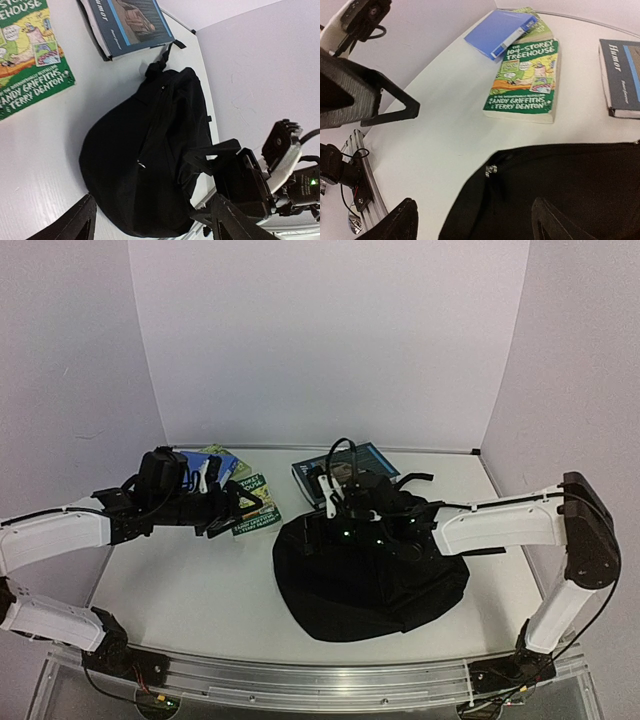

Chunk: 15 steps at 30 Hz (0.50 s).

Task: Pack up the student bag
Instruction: Unzip the student bag at the center of the board.

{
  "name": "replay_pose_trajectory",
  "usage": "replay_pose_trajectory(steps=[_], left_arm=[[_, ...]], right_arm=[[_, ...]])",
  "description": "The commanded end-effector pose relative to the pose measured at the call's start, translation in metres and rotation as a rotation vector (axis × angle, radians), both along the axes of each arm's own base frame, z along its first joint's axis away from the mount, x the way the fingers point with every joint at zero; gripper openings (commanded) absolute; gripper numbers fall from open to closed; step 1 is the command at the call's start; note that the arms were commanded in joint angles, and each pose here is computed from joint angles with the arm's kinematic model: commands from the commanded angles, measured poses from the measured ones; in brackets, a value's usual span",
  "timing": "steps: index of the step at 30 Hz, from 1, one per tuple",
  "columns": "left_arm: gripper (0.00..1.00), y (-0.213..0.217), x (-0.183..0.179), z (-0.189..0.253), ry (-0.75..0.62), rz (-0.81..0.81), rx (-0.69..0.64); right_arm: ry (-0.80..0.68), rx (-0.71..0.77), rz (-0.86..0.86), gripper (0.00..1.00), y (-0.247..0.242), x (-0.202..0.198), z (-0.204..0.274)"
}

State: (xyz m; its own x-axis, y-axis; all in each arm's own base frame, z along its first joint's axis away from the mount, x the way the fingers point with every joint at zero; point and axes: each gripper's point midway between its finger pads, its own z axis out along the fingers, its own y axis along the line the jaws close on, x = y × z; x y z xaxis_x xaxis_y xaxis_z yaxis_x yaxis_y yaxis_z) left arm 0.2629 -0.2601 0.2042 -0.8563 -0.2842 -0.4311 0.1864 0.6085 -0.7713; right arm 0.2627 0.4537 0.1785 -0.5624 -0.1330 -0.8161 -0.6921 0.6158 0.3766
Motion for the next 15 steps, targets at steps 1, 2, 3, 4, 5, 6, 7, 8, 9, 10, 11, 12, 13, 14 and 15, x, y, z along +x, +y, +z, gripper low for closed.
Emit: replay_pose_trajectory(steps=[1,2,3,4,5,6,7,8,9,10,11,12,13,14,15], left_arm=[[0.84,0.032,0.004,-0.013,0.045,0.1,0.072],[0.84,0.034,0.004,-0.013,0.05,0.107,0.069],[0.85,0.034,0.004,-0.014,0.052,0.108,0.069],[0.86,0.034,0.004,-0.014,0.054,0.107,0.067],[0.86,0.034,0.004,-0.014,0.055,0.102,0.065],[0.87,0.032,0.004,-0.015,0.058,0.095,0.062],[0.87,0.031,0.004,-0.016,0.061,0.089,0.06],[0.87,0.03,0.004,-0.017,0.064,0.085,0.06],[0.88,0.029,0.004,-0.019,0.068,0.082,0.06],[0.88,0.029,0.004,-0.02,0.072,0.079,0.06],[0.88,0.028,0.004,-0.022,0.075,0.076,0.058],[0.88,0.027,0.004,-0.022,0.077,0.072,0.056],[0.88,0.026,0.004,-0.023,0.08,0.069,0.054],[0.88,0.025,0.004,-0.024,0.082,0.067,0.051],[0.88,0.025,0.004,-0.024,0.084,0.064,0.048]], right_arm=[[-0.079,-0.034,-0.058,0.77,0.015,0.017,0.014],[-0.081,-0.058,-0.087,0.76,0.016,0.022,0.009],[-0.076,-0.07,-0.114,0.76,0.015,0.026,0.004],[-0.071,-0.083,-0.14,0.76,0.013,0.029,0.0],[-0.062,-0.088,-0.16,0.75,0.012,0.032,-0.004],[-0.049,-0.088,-0.165,0.75,0.012,0.032,-0.007],[-0.036,-0.085,-0.165,0.74,0.013,0.031,-0.01],[-0.019,-0.08,-0.157,0.72,0.015,0.03,-0.013],[0.002,-0.076,-0.138,0.69,0.018,0.027,-0.018],[0.024,-0.073,-0.125,0.67,0.02,0.025,-0.022],[0.051,-0.068,-0.115,0.66,0.022,0.024,-0.028],[0.091,-0.058,-0.088,0.63,0.023,0.022,-0.034],[0.131,-0.046,-0.062,0.59,0.023,0.02,-0.04],[0.165,-0.031,-0.042,0.56,0.022,0.019,-0.046],[0.184,-0.013,-0.023,0.55,0.022,0.017,-0.048]])
